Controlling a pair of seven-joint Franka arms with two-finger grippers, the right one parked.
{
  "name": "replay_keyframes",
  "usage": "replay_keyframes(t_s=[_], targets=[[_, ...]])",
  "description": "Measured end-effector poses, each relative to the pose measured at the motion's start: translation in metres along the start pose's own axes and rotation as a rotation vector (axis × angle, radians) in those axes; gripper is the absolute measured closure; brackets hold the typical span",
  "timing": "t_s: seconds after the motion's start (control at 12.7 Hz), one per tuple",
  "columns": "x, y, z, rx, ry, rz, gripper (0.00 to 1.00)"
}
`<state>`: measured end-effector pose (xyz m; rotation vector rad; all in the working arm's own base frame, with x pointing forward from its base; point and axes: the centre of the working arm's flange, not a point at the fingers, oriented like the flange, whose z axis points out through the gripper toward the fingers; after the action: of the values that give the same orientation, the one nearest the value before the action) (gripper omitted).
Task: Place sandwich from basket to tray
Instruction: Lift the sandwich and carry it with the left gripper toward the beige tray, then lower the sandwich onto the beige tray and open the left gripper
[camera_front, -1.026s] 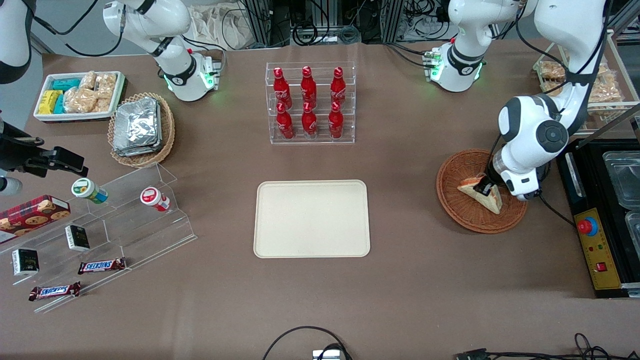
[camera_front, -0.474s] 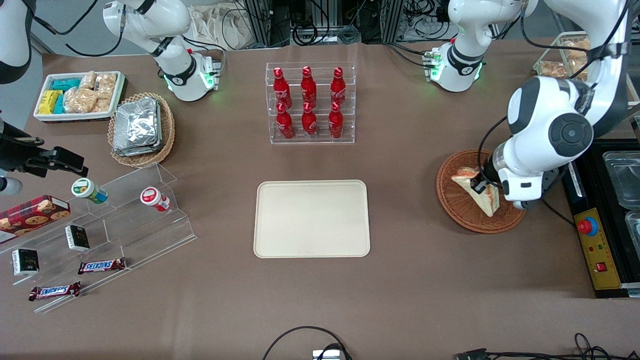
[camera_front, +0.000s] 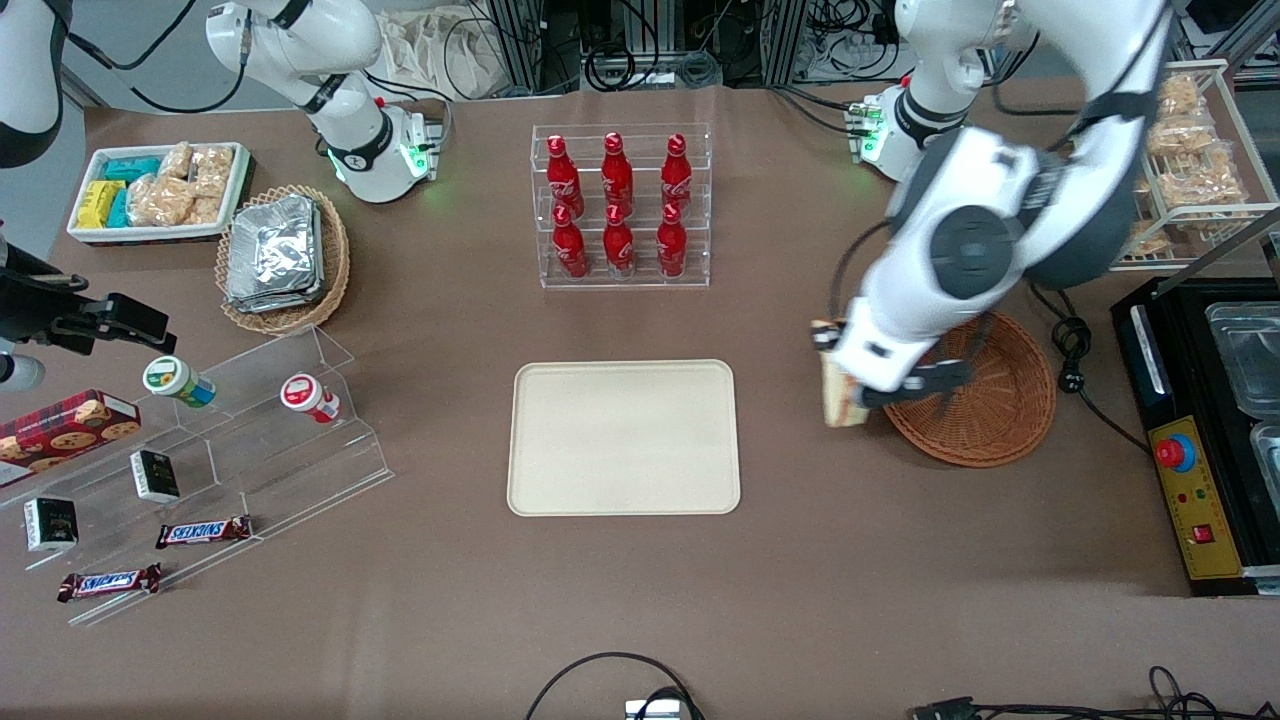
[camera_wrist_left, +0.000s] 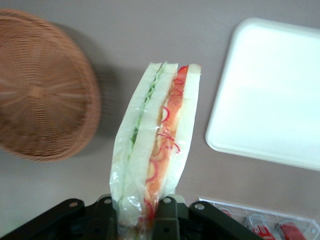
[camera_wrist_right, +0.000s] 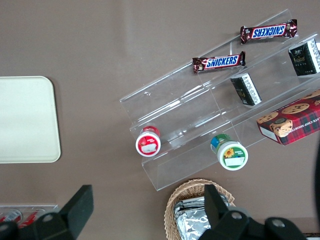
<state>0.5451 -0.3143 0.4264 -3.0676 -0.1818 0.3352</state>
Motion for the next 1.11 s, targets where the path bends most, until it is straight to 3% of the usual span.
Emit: replay_keyframes(t_s=[0.16,0.32,0.63,0.87,1.11], targets=[[0.000,0.065,0.059,0.048,-0.014,0.100,0.80],[0.018,0.103,0.117,0.061,-0.030,0.115,0.80],[0.046,0.132,0.170,-0.028,0.018,0.059,0.80],[0.049,0.136,0.173,-0.045,0.032,0.033,0.81],[0.052,0.133,0.170,-0.009,0.070,0.049,0.52]])
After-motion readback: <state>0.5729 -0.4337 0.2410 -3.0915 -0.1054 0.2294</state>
